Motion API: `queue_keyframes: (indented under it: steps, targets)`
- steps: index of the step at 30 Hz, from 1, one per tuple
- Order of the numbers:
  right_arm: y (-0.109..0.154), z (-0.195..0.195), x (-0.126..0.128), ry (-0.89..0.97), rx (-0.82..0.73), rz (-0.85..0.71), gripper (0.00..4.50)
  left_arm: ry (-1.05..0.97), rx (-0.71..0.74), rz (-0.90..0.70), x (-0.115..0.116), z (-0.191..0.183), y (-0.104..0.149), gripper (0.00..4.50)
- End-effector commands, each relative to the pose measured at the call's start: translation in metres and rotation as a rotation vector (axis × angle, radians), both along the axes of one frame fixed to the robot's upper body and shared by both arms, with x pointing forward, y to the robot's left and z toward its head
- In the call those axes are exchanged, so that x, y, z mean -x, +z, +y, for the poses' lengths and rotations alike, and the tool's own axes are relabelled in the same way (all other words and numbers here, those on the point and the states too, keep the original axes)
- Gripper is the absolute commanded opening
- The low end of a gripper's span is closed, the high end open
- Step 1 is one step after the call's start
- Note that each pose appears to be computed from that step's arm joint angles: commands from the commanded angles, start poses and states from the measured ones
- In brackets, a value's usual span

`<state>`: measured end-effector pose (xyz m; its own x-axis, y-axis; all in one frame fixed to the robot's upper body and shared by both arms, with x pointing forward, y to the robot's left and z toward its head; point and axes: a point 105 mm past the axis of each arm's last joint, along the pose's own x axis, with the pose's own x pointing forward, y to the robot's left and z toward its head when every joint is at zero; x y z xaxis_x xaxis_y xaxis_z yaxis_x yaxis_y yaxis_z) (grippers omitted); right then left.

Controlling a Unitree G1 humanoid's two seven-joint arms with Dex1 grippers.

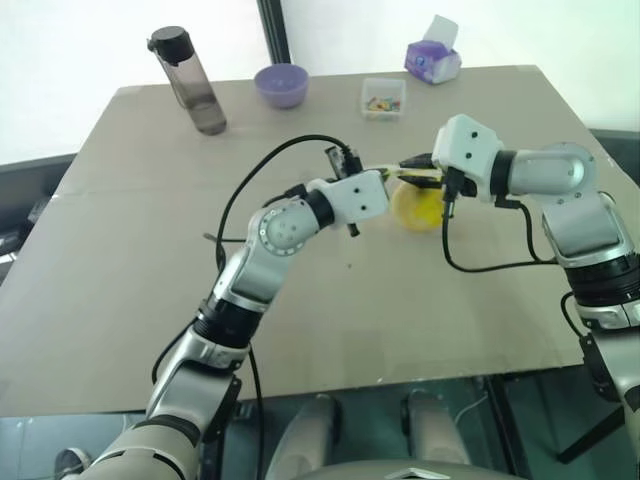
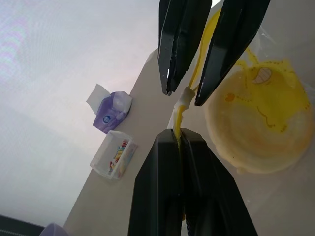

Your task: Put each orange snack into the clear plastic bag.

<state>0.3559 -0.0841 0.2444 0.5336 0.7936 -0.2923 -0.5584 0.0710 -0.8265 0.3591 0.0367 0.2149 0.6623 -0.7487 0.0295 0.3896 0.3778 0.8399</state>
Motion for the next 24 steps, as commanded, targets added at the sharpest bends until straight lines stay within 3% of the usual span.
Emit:
queue_keyframes:
  steps: [1,11,24]
  targets:
    - [0.014,0.005,0.006,0.029,-0.010,-0.048,0.04,-0.017,0.016,-0.042,0.004,-0.003,0.011,0.00]
    - [0.014,0.001,0.003,0.013,-0.003,-0.052,0.04,-0.016,0.018,-0.043,0.004,-0.003,0.011,0.00]
    - [0.016,-0.052,-0.010,-0.154,0.053,-0.060,0.04,0.068,-0.024,-0.067,-0.009,0.028,0.013,0.00]
